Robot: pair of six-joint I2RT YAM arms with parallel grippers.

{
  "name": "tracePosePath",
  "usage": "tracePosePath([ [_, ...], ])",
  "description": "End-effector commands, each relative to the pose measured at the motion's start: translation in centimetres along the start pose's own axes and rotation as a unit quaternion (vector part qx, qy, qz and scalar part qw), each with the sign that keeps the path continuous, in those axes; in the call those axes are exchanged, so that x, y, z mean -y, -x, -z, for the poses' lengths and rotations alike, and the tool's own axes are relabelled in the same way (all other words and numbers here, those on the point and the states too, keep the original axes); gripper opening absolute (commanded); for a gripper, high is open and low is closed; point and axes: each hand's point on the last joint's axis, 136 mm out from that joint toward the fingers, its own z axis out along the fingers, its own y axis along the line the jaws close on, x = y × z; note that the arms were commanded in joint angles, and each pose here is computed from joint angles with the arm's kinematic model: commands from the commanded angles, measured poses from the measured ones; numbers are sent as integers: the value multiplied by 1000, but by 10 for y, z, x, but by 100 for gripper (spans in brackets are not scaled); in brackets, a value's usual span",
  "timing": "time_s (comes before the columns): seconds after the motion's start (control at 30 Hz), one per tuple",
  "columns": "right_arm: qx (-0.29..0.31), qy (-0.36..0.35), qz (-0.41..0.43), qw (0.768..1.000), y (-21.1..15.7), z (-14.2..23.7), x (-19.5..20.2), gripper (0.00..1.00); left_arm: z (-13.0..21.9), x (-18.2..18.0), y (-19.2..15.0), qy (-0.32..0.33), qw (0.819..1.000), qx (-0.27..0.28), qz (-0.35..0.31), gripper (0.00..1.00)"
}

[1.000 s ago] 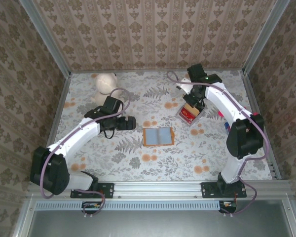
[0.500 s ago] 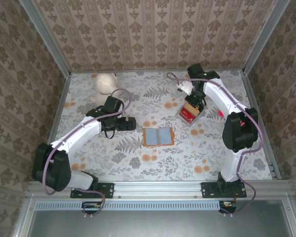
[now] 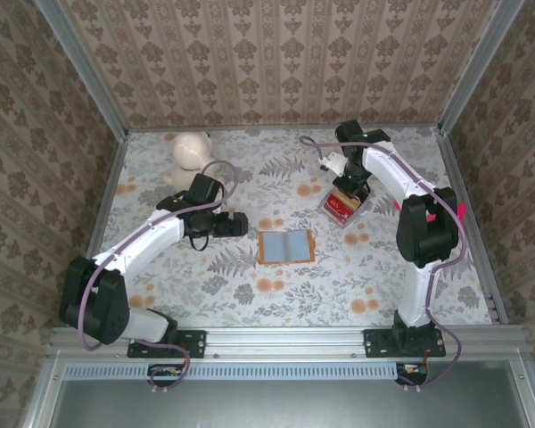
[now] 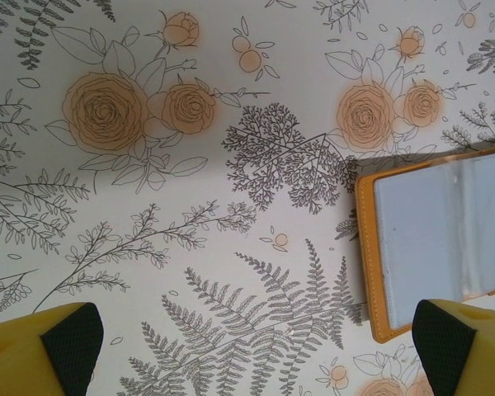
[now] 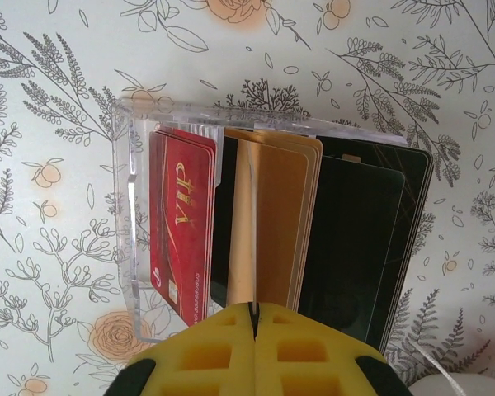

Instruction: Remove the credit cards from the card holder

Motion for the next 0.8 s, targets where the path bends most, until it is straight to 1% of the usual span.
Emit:
tracePosePath([
  [0.0,-14,2,-12,1000,-4,-1,3,8,5,3,3,-9,1000,-2,-5,100],
  [0.1,-9,-2,-25,1000,-1,2,6,22,5,4,3,-11,1000,-2,-4,100],
  [0.17,-1,-1,-32,1000,2,6,6,27,5,6,2,-16,1000,-2,-5,100],
  [0.27,16,-17,-47,999,7,16,13,28,5,8,2,-24,1000,0,-5,100],
  [0.4,60,-30,-93,993,16,38,20,29,6,11,2,-32,999,1,-3,100],
  [0.47,90,-38,-136,986,21,52,23,34,6,16,2,-44,999,2,-1,100],
  [0.5,110,-39,-173,978,23,58,24,40,5,19,1,-53,999,2,0,100],
  [0.53,139,-23,-204,969,27,66,20,44,4,22,1,-61,998,2,1,100],
  [0.63,238,53,-259,935,43,87,-4,49,1,32,-2,-78,997,0,7,100],
  [0.7,278,87,-292,911,48,98,-14,55,-1,37,-4,-83,996,-2,10,100],
  [0.77,288,118,-320,895,44,97,-28,57,-5,43,-7,-86,996,-6,14,99],
])
